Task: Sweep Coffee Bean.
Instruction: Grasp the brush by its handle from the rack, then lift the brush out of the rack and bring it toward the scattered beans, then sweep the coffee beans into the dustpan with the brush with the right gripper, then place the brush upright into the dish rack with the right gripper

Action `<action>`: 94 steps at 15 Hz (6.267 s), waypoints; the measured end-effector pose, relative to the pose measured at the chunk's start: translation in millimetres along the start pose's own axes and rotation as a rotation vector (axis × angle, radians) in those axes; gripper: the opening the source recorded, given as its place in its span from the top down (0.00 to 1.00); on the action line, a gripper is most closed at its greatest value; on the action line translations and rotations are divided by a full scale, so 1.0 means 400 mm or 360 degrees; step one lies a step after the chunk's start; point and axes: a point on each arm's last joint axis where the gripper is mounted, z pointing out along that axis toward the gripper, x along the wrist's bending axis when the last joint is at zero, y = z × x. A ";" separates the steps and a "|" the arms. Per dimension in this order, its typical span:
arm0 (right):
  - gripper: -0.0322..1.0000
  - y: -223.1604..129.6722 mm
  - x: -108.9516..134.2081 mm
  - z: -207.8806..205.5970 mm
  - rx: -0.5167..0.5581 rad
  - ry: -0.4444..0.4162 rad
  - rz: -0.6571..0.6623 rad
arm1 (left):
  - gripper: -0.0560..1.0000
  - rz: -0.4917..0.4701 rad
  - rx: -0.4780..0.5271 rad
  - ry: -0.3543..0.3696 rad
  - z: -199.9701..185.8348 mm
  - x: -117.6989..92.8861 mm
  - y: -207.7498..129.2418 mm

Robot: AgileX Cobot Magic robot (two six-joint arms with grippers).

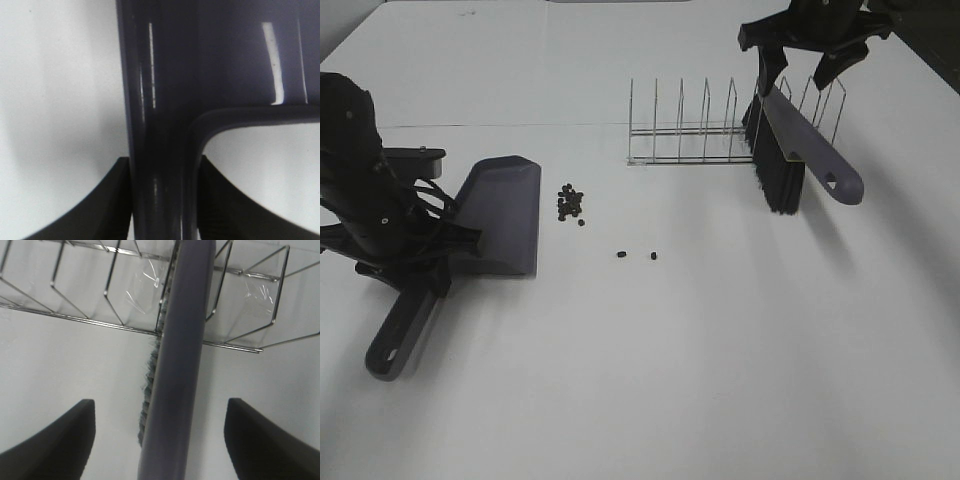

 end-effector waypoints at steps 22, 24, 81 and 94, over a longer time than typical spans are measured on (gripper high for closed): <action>0.67 -0.025 -0.029 0.194 0.0114 -0.0003 0.0028 | 0.61 0.0000 0.0000 0.0000 0.000 0.000 0.000; 0.67 -0.015 -0.030 0.164 0.0098 -0.0003 0.0031 | 0.61 0.0000 0.0000 0.0000 0.000 0.000 0.000; 0.68 -0.181 0.686 0.127 0.0258 0.0566 -0.0107 | 0.61 0.0034 -0.0148 0.0106 0.051 -0.020 -0.068; 0.68 -0.115 0.579 -0.075 -0.0121 0.0084 -0.0393 | 0.61 0.0033 -0.0146 0.0109 0.051 -0.019 -0.068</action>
